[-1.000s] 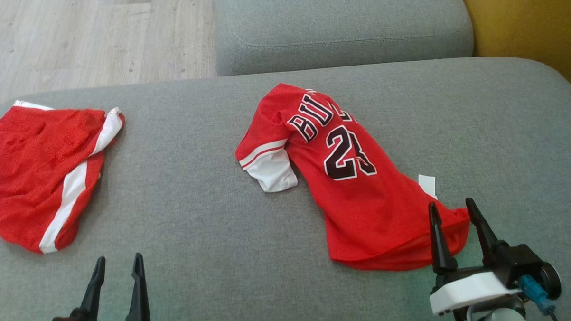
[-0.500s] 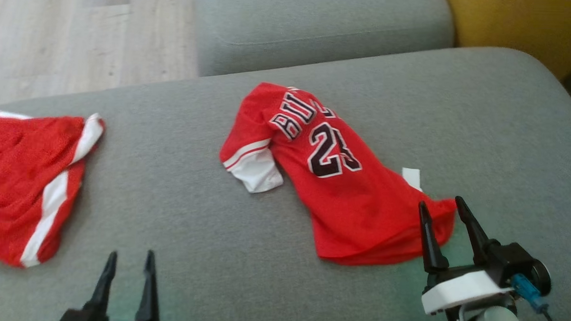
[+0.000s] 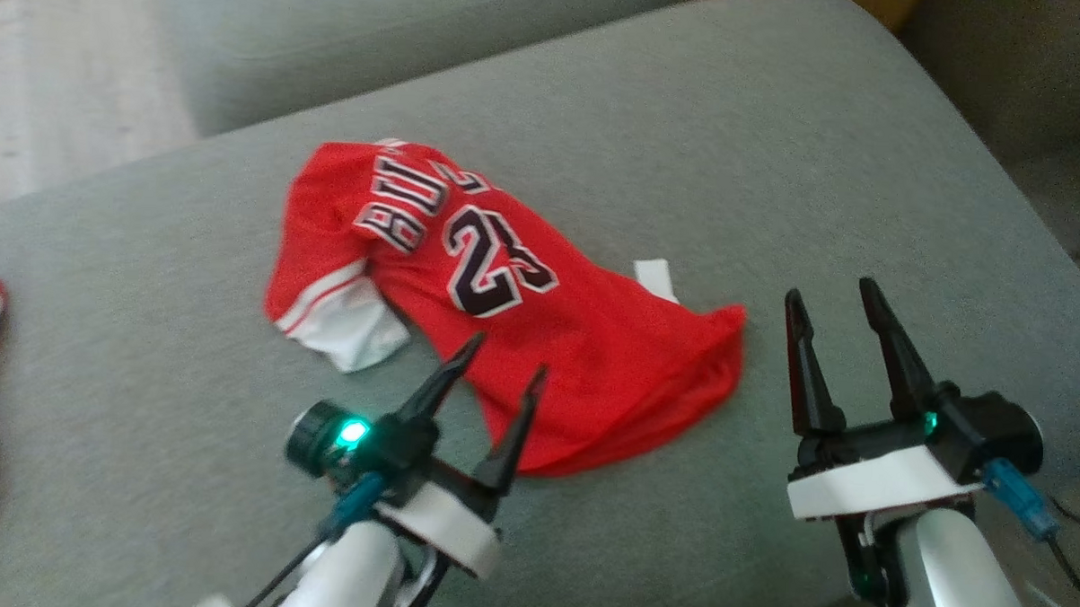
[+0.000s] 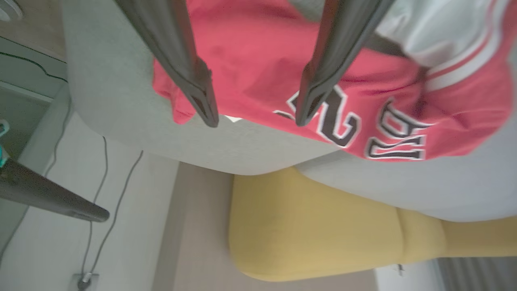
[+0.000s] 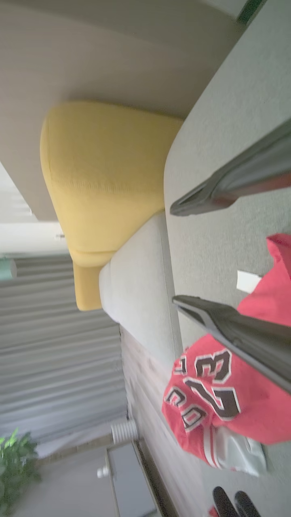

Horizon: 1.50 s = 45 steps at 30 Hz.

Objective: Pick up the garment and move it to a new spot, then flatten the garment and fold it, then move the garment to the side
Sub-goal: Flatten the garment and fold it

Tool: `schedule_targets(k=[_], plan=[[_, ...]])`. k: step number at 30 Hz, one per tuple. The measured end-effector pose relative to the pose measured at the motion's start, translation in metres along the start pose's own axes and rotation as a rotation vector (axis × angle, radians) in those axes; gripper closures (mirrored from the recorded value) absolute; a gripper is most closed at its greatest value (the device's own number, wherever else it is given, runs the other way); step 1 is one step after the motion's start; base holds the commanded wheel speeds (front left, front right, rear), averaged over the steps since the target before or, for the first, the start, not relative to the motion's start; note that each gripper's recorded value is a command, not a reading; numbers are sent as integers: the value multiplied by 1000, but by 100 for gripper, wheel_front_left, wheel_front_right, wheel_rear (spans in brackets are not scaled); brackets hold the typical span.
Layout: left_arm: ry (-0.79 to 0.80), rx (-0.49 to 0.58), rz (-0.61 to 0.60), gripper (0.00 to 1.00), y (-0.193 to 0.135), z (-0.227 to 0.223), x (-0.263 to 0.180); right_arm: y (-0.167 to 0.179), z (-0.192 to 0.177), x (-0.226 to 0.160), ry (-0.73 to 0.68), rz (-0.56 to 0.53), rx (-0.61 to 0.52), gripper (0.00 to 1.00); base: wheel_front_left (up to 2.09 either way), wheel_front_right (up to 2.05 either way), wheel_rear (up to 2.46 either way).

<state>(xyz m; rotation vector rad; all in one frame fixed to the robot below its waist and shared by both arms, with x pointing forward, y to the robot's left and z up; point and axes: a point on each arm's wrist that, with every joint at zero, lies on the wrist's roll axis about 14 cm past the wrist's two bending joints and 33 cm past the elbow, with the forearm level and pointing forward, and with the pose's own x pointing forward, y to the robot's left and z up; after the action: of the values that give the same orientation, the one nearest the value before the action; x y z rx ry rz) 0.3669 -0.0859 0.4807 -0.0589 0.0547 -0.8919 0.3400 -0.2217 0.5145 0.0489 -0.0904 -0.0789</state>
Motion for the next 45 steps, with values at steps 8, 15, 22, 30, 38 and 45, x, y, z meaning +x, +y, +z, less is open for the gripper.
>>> schedule_targets(k=[8,15,22,30,38,45], plan=[[139,10,-302,0,-74,-38,42,-41,6,-18,-1,-139,-7,0,0,0,0],[319,49,-400,0,-92,-92,43,-63,3,-30,23,-221,-18,0,0,0,0],[415,180,-392,100,-85,-118,37,-64,3,-30,24,-226,-14,0,0,0,0],[349,152,-370,100,-83,-98,38,-56,3,-22,12,-193,3,0,0,0,0],[231,-2,-199,100,-54,-54,23,-33,-6,-9,20,-119,39,0,0,0,0],[360,-28,170,100,55,-77,-74,0,-11,7,22,-12,71,0,0,0,0]])
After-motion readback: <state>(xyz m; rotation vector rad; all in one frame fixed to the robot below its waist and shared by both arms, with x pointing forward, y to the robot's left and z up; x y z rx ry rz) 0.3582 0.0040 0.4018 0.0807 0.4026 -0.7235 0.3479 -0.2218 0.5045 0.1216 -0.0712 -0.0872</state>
